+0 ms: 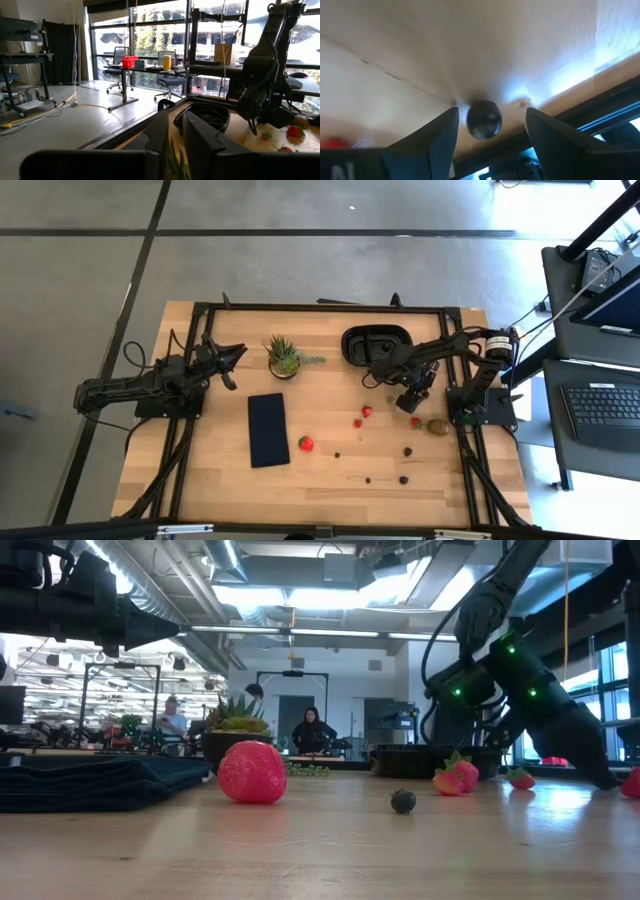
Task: Pick and placing Produce into tupperware
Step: Put the black cherry into the black container
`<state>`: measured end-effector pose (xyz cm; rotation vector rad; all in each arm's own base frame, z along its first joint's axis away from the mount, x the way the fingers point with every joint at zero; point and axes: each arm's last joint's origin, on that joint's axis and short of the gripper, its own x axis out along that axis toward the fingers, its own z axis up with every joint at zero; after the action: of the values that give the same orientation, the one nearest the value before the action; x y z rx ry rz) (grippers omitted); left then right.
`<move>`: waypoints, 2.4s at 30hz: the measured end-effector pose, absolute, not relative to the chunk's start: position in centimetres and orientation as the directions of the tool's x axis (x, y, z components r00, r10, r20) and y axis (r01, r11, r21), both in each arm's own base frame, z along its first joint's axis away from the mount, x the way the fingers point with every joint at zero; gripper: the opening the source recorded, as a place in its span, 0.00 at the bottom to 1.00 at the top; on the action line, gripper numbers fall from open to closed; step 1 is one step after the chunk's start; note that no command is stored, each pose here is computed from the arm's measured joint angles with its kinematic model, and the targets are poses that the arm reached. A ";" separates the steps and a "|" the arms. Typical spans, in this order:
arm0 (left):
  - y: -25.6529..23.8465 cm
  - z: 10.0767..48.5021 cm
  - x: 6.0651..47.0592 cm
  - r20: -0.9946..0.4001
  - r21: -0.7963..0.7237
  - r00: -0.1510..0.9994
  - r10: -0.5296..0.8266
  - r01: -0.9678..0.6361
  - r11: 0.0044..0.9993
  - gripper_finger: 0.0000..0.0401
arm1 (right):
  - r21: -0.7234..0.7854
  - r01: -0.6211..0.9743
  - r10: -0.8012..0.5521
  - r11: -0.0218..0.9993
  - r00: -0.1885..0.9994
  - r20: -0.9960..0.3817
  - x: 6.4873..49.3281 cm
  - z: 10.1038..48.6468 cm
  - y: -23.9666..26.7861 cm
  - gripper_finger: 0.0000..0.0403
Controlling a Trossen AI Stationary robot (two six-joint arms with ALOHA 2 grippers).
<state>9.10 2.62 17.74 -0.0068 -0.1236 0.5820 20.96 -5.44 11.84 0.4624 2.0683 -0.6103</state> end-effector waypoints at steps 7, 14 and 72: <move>2.6 17.7 9.1 0.114 -0.041 0.828 0.549 -0.548 0.836 0.16 | -0.203 0.560 0.127 0.803 -0.493 -0.860 21.2 11.7 -5.4 0.58; 2.6 17.7 9.1 0.114 -0.041 0.828 0.549 -0.548 0.836 0.18 | -0.198 0.561 0.127 0.804 -0.488 -0.864 21.2 11.7 -5.4 0.58; 2.6 17.7 9.1 0.114 -0.041 0.828 0.549 -0.548 0.836 0.04 | -0.147 0.593 0.201 0.791 -0.481 -0.853 20.2 10.6 -4.9 0.14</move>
<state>9.11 2.62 17.73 -0.0067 -0.1227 0.5821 20.19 -4.89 10.62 0.5900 2.0581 -0.5378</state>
